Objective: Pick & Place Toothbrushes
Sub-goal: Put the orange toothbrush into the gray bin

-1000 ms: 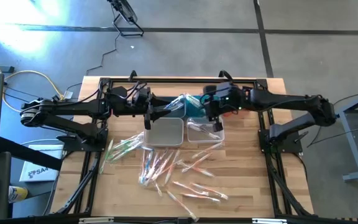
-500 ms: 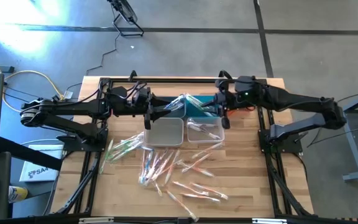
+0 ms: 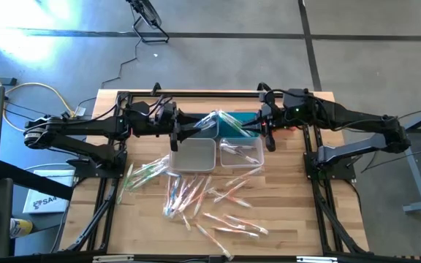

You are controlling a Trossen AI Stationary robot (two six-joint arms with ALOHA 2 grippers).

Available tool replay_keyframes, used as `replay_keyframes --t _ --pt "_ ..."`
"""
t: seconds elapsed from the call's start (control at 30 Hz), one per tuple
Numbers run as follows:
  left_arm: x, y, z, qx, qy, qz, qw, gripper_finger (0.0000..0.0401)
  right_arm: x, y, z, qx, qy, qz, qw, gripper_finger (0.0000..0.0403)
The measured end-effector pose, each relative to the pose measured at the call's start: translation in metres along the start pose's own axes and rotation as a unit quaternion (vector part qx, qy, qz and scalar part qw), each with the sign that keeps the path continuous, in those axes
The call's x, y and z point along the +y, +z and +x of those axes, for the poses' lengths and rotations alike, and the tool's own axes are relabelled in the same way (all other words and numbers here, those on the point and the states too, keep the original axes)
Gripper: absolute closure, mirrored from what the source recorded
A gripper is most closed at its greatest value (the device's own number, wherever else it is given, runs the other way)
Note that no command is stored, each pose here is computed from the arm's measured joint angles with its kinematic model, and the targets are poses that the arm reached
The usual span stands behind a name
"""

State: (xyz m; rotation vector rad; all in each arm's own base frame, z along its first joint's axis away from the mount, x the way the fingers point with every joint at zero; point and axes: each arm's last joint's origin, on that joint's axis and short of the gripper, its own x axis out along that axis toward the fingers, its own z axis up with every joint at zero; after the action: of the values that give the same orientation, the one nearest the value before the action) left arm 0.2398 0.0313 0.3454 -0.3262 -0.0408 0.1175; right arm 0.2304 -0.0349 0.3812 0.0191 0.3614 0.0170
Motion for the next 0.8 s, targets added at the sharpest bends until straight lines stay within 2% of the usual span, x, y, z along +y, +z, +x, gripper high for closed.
replay_keyframes --t 0.1,0.23,0.33,0.5,0.6,0.8 --pt "0.001 0.0 0.0 -0.003 0.009 -0.001 1.0 0.0192 0.0 -0.001 0.0 0.005 0.0 -0.007 1.0 0.038" --pt "0.001 0.0 0.0 -0.002 0.012 -0.001 1.0 0.0192 -0.002 -0.002 0.0 0.014 -0.029 -0.026 0.999 0.038" --pt "0.001 -0.001 0.0 0.005 0.015 -0.001 1.0 0.0192 -0.008 -0.003 -0.001 0.019 -0.053 -0.033 0.998 0.038" --pt "0.002 -0.002 0.0 0.009 0.018 -0.001 1.0 0.0194 -0.022 -0.006 -0.001 0.025 -0.061 -0.024 0.998 0.038" --pt "0.002 -0.002 0.0 0.009 0.018 -0.001 1.0 0.021 -0.03 -0.006 -0.004 0.022 -0.054 -0.022 0.998 0.038" --pt "0.002 -0.002 0.0 0.009 0.018 -0.001 1.0 0.027 -0.045 -0.007 -0.009 0.017 -0.04 -0.047 0.998 0.038"
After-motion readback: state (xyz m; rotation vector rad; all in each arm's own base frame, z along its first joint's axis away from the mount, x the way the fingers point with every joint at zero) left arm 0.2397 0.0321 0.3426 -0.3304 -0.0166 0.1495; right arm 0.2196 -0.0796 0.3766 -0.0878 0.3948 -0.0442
